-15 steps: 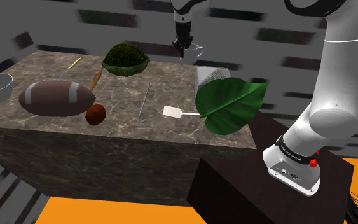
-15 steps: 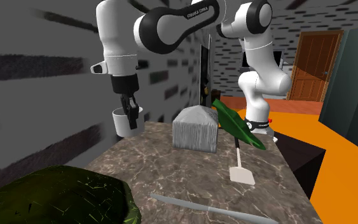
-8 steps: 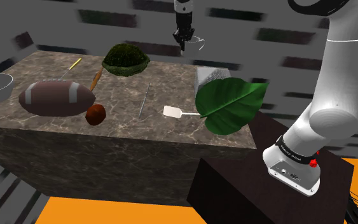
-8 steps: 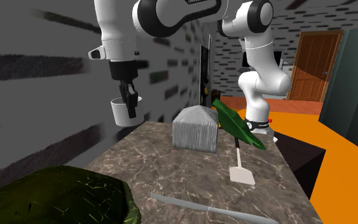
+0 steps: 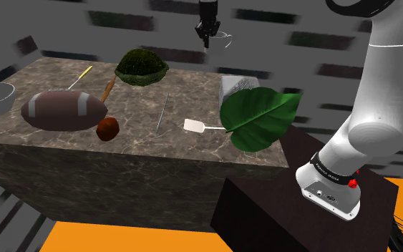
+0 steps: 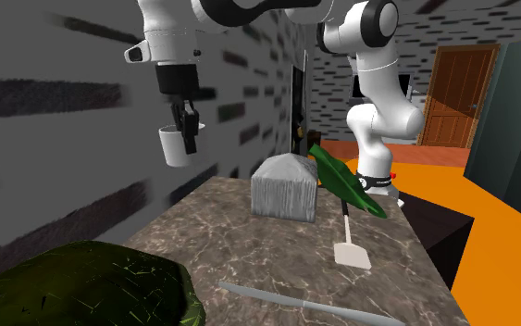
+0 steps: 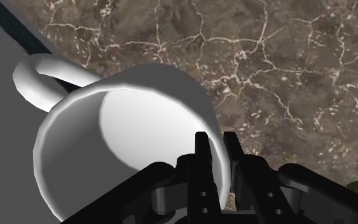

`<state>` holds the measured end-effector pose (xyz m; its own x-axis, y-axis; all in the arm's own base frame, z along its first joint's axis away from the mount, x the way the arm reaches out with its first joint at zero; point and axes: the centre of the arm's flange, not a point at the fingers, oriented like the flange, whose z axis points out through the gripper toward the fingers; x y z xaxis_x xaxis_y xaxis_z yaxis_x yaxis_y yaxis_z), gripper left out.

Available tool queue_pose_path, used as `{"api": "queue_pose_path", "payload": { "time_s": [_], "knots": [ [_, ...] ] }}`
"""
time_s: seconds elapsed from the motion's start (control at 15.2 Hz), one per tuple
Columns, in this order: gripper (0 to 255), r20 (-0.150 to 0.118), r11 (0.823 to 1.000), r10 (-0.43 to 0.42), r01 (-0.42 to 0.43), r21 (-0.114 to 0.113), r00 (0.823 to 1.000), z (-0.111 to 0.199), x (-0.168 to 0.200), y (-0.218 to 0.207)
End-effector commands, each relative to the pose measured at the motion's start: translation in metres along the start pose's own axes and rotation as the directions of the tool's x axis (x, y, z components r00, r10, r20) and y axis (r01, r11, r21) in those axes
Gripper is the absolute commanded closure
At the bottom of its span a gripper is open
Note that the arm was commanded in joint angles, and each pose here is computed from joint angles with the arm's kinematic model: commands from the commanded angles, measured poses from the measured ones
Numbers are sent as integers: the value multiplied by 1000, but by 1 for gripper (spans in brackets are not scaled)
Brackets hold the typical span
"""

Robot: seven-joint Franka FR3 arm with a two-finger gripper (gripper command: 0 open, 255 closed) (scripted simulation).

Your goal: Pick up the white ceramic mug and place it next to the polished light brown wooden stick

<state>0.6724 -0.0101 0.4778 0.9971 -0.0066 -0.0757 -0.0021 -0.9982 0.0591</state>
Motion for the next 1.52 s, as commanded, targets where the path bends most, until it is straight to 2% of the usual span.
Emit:
{"api": "queue_pose_path", "payload": {
  "time_s": [0.0,1.45],
  "knots": [
    [255,0,1000,0,0,0,1000,-8,-1,0],
    [255,0,1000,0,0,0,1000,22,-17,-289]
  ]
}}
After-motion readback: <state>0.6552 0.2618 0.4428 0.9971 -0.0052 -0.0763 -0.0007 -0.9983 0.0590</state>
